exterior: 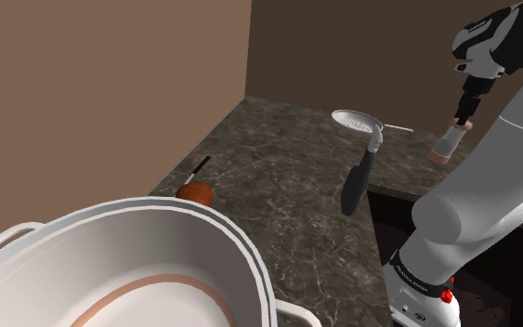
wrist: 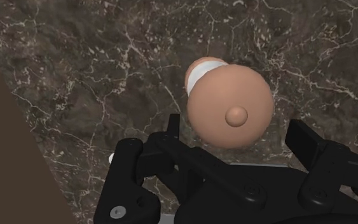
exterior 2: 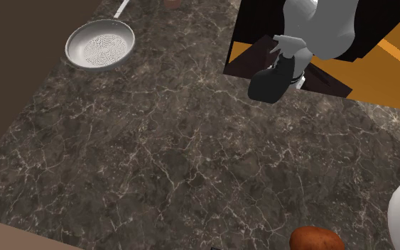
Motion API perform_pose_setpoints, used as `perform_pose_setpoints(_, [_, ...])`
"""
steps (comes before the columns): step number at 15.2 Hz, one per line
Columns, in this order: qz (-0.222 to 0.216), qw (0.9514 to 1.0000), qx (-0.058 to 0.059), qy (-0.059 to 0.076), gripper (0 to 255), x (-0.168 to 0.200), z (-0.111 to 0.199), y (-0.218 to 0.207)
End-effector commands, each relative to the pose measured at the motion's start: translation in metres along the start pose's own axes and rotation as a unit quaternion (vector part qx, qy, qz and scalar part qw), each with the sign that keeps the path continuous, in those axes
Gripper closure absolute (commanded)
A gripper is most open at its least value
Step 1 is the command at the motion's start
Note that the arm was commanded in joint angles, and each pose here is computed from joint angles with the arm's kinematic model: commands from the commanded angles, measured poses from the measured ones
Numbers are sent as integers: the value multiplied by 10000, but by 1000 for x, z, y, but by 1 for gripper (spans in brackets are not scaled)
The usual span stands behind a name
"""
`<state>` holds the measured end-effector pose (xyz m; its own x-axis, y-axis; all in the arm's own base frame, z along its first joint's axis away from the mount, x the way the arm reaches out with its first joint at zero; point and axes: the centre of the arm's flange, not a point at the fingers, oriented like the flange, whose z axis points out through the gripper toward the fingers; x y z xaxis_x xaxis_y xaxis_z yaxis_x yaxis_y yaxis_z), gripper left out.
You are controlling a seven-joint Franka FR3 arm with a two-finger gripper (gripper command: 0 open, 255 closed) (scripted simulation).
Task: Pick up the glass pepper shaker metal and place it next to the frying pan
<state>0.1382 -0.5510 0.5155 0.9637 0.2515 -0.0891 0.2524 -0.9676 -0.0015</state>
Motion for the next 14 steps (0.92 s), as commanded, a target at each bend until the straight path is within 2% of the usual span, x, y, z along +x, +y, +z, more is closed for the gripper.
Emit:
perform_pose_setpoints(1, [0, 10000, 0, 0, 0, 0, 0, 0])
perform_pose_setpoints(2, [0, 10000, 0, 0, 0, 0, 0, 0])
perform_pose_setpoints(6, [0, 10000, 0, 0, 0, 0, -50, 0])
perform_pose_setpoints(14, [0, 10000, 0, 0, 0, 0, -50, 0])
